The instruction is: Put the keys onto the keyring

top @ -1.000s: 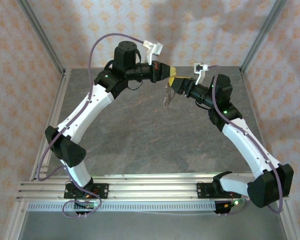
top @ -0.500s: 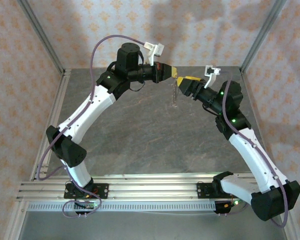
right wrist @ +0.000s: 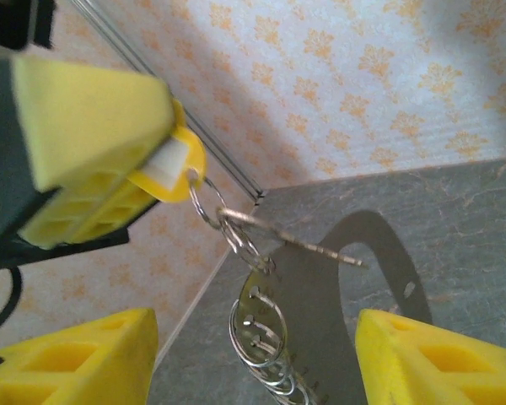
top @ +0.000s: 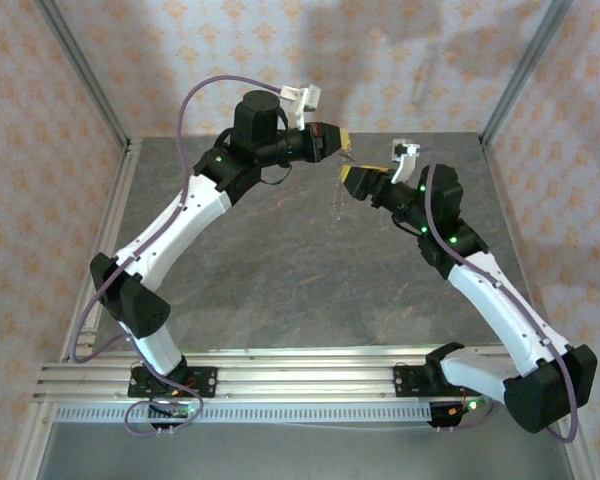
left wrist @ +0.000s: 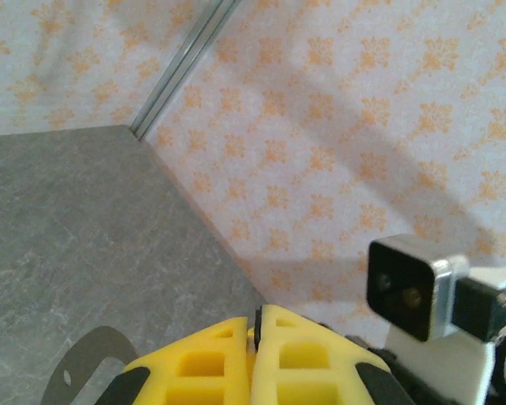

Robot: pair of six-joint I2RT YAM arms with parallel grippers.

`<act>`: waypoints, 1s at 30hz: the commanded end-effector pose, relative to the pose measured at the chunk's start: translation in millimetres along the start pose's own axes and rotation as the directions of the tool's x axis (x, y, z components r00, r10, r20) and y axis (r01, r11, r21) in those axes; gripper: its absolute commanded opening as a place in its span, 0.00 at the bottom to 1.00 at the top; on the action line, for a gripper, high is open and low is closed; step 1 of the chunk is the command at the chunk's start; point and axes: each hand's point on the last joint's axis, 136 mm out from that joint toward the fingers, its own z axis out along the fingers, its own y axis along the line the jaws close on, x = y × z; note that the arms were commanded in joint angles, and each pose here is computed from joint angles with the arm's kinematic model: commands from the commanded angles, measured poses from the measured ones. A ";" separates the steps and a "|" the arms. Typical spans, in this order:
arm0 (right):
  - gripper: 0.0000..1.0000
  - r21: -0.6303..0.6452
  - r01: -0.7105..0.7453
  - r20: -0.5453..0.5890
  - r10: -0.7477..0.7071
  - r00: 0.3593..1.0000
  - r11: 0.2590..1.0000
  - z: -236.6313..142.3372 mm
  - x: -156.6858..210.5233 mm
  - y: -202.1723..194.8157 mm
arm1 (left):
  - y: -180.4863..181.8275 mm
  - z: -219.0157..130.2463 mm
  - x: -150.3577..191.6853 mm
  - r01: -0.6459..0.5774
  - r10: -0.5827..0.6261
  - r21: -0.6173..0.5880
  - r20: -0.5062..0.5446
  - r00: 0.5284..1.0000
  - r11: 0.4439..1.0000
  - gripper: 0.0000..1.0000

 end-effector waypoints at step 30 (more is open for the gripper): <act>0.00 0.308 0.192 0.029 -0.211 0.977 0.932 26.9 4.8 -37.8 | -31.5 -22.0 -25.1 0.015 -0.021 0.040 0.152 0.988 0.999 0.00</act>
